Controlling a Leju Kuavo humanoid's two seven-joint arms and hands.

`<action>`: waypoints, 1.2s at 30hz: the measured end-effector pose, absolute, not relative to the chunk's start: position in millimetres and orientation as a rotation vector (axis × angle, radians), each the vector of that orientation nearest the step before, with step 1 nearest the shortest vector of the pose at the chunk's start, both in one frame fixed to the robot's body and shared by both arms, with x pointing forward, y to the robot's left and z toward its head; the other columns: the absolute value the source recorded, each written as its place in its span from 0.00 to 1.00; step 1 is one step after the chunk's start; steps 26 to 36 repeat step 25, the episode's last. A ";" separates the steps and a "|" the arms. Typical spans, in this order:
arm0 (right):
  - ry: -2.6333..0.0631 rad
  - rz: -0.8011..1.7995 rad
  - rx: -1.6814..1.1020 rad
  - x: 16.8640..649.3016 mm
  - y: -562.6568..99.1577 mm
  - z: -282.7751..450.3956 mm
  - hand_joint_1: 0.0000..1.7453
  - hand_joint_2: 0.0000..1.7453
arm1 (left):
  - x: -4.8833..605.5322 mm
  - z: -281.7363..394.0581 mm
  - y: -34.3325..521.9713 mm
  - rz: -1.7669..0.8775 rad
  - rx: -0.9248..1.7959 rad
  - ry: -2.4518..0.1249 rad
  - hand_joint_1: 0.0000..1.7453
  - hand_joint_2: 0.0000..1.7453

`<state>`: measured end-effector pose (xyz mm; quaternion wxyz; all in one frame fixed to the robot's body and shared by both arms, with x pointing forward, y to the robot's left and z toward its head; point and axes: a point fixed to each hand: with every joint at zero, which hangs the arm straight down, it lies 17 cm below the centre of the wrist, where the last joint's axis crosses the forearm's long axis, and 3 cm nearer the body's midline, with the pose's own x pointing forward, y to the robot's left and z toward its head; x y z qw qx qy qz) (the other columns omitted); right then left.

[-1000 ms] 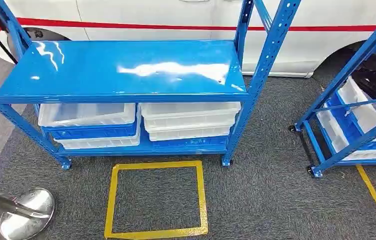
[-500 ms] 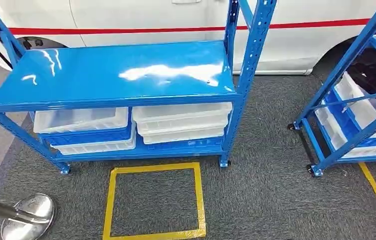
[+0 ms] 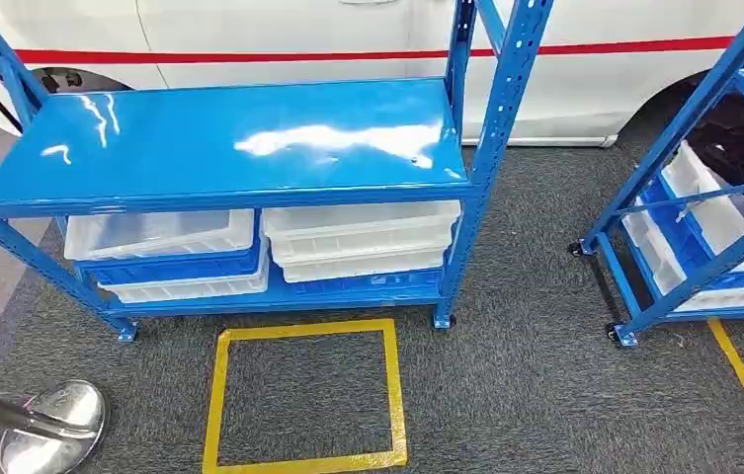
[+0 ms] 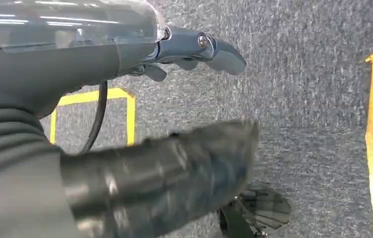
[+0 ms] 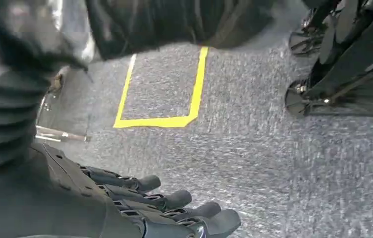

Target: Take the parts from the cabinet and place them on the table.

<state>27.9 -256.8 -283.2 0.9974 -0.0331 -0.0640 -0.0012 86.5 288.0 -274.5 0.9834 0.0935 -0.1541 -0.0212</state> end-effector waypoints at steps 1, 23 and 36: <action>-0.132 0.000 -0.065 28.2 -257.3 -283.1 0.00 0.00 | 84.2 -274.8 287.3 -0.039 0.179 -0.306 0.00 0.00; -0.231 -0.041 0.006 43.8 -257.1 -276.7 0.00 0.00 | 46.3 -276.3 260.8 0.048 0.004 -0.241 0.00 0.00; -0.233 -0.035 0.009 44.4 -256.2 -276.4 0.00 0.00 | 45.3 -276.2 259.5 0.039 0.000 -0.240 0.00 0.00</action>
